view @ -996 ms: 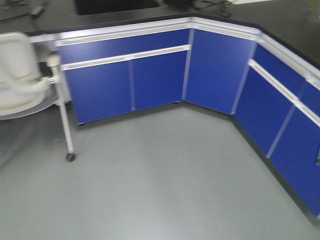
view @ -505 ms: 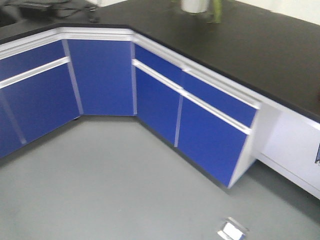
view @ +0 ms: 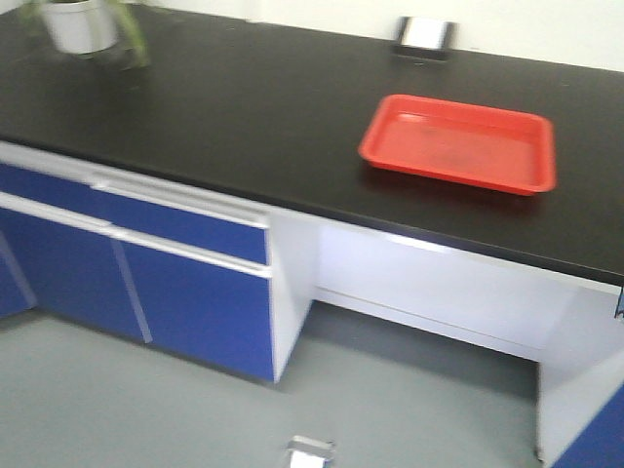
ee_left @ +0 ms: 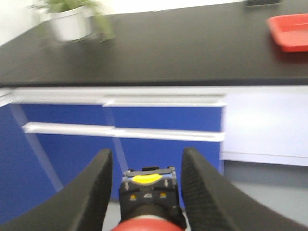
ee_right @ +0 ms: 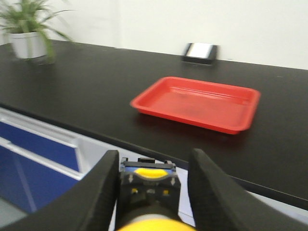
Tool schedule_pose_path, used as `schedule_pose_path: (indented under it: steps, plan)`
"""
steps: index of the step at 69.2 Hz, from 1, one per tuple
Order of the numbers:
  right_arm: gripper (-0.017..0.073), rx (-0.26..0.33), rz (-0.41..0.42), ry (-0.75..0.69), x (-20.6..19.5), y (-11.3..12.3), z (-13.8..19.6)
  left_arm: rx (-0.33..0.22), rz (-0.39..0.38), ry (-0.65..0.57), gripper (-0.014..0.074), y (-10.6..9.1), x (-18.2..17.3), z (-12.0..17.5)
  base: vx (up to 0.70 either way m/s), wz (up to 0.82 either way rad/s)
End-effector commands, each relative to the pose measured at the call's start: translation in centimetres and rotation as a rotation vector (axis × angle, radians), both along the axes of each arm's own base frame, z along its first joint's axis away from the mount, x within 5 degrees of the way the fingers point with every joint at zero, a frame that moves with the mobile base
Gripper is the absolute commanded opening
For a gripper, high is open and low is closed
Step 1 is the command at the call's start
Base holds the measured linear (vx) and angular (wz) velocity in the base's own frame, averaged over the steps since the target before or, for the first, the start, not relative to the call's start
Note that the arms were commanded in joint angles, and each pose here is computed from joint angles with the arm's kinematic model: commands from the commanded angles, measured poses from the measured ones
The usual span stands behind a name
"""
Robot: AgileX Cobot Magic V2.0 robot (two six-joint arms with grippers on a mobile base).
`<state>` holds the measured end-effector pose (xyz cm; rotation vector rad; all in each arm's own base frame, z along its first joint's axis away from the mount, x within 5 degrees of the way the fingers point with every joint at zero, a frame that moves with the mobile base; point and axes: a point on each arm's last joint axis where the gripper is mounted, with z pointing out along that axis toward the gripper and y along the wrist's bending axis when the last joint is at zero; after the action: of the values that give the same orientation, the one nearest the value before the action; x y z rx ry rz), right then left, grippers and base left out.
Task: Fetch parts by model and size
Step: 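Drive up to the counter and stop in front of the red tray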
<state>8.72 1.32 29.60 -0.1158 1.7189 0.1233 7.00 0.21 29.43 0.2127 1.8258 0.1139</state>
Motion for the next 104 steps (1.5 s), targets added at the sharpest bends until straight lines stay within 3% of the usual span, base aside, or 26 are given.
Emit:
schedule_pose_path:
  steps: [1, 35, 104]
  plan:
    - [-0.0005, 0.006, 0.002, -0.099, 0.08, 0.02, 1.57, -0.009, -0.03, -0.075, -0.0006, -0.27, 0.13, 1.25, 0.2, -0.77]
    - [-0.0005, 0.006, 0.002, -0.099, 0.08, 0.02, 1.57, -0.009, -0.03, -0.075, -0.0006, -0.27, 0.13, 1.25, 0.17, -0.56]
    - [-0.0005, 0.006, 0.002, -0.099, 0.08, 0.02, 1.57, -0.009, -0.03, -0.075, -0.0006, -0.27, 0.13, 1.25, 0.18, -0.06]
